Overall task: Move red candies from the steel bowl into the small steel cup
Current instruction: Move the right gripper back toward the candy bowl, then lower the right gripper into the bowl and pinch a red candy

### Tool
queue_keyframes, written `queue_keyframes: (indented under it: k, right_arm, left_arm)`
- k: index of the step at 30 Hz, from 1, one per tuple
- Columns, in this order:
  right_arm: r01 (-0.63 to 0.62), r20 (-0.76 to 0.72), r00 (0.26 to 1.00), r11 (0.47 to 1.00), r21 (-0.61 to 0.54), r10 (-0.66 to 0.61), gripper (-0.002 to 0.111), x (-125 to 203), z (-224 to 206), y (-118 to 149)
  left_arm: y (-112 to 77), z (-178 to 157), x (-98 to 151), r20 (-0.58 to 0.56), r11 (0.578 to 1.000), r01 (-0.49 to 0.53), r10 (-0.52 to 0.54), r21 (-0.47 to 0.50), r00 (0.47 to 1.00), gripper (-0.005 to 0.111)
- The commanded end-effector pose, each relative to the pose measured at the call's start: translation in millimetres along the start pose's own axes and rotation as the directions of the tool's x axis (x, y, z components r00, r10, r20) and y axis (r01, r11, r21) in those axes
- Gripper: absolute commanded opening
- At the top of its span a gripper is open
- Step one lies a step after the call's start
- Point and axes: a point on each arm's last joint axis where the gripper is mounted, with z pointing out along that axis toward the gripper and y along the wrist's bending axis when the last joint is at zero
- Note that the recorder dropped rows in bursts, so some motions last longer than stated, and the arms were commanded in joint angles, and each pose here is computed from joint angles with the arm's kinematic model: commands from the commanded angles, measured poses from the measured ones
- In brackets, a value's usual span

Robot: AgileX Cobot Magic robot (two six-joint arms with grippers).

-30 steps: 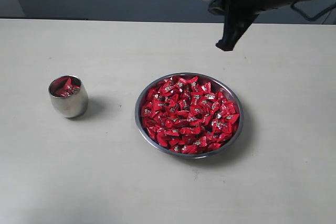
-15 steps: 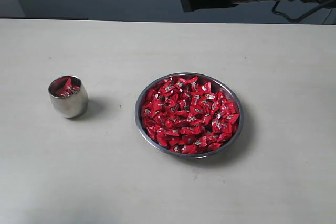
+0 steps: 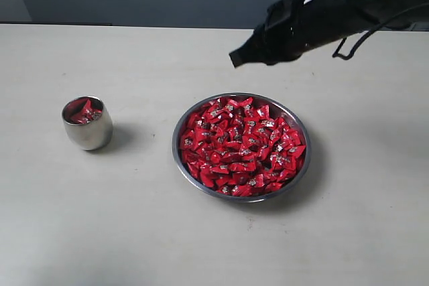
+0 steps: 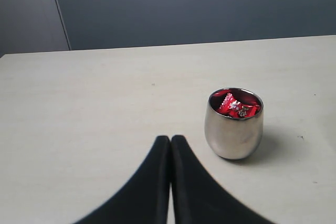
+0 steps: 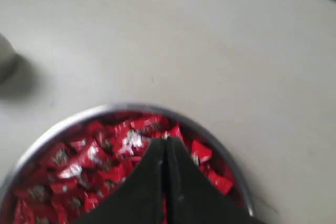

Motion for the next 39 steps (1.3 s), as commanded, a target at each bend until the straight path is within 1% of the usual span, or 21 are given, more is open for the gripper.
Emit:
queue_keyframes:
  k: [1,2,4,6,7,8,10,12,14,17,19,20,23,25,26,28,31,33,36,39]
  right_arm:
    - [0.007,-0.196,0.981,1.0,0.028,-0.002,0.0,23,17,-7]
    - [0.008,-0.218,0.976,1.0,0.02,-0.004,0.002,25,18,-7]
    - [-0.006,-0.247,0.969,1.0,0.002,0.007,0.012,29,21,-5]
    - [-0.025,-0.253,0.967,1.0,-0.007,0.022,0.027,30,22,-4]
    - [-0.027,-0.267,0.963,1.0,-0.014,0.022,0.037,31,22,-4]
    - [-0.032,-0.283,0.959,0.999,-0.02,0.025,0.043,33,24,-3]
    - [-0.042,-0.313,0.949,0.999,-0.034,0.03,0.049,37,24,-2]
    - [-0.064,-0.338,0.94,0.996,-0.055,0.042,0.048,40,27,1]
    - [-0.055,-0.359,0.933,0.995,-0.078,0.024,0.047,42,30,8]
    - [0.031,-0.364,0.929,0.995,-0.095,-0.063,0.047,42,35,18]
    - [0.089,-0.342,0.933,0.993,-0.074,-0.109,0.047,41,38,18]
    - [0.092,-0.333,0.937,0.994,-0.06,-0.107,0.047,40,39,17]
    - [0.095,-0.315,0.944,0.995,-0.03,-0.099,0.047,38,42,13]
    - [0.101,-0.356,0.929,0.995,-0.007,-0.097,0.047,38,45,9]
    - [0.075,-0.389,0.919,0.997,-0.003,-0.07,0.047,38,47,8]
    - [0.04,-0.443,0.895,0.999,-0.022,-0.045,0.047,37,50,9]
    - [-0.002,-0.499,0.866,0.997,-0.073,-0.035,0.047,34,51,18]
    - [0.016,-0.502,0.862,0.995,-0.098,-0.063,0.047,32,51,27]
    - [0.086,-0.492,0.858,0.985,-0.148,-0.149,0.047,29,52,39]
    - [0.195,-0.474,0.834,0.955,-0.223,-0.281,0.047,29,53,54]
  left_arm:
    - [-0.4,0,1,0.003,1.0,0.0,0.0,0.007,1.0,0.0]
    - [-0.4,0,1,0.003,1.0,0.0,0.0,0.007,1.0,0.0]
    - [-0.4,0,1,0.003,1.0,0.0,0.0,0.007,1.0,0.0]
    - [-0.4,0,1,0.003,1.0,0.0,0.0,0.007,1.0,0.0]
    - [-0.4,0,1,0.003,1.0,0.0,0.0,0.007,1.0,0.0]
    - [-0.4,0,1,0.003,1.0,0.0,0.0,0.007,1.0,0.0]
    - [-0.4,0,1,0.003,1.0,0.0,0.0,0.007,1.0,0.0]
    - [-0.4,0,1,0.003,1.0,0.0,0.0,0.007,1.0,0.0]
    - [-0.4,0,1,0.003,1.0,0.0,0.0,0.007,1.0,0.0]
    - [-0.4,0,1,0.003,1.0,0.0,0.0,0.007,1.0,0.0]
    - [-0.4,0,1,0.003,1.0,0.0,0.0,0.007,1.0,0.0]
    - [-0.4,0,1,0.003,1.0,0.0,0.0,0.007,1.0,0.0]
    - [-0.4,0,1,0.003,1.0,0.0,0.0,0.007,1.0,0.0]
    - [-0.4,0,1,0.003,1.0,0.0,0.0,0.007,1.0,0.0]
    - [-0.4,0,1,0.003,1.0,0.0,0.0,0.007,1.0,0.0]
    - [-0.4,0,1,0.003,1.0,0.0,0.0,0.007,1.0,0.0]
    - [-0.4,0,1,0.003,1.0,0.0,0.0,0.007,1.0,0.0]
    - [-0.4,0,1,0.003,1.0,0.0,0.0,0.007,1.0,0.0]
    - [-0.4,0,1,0.003,1.0,0.0,0.0,0.007,1.0,0.0]
    - [-0.4,0,1,0.003,1.0,0.0,0.0,0.007,1.0,0.0]
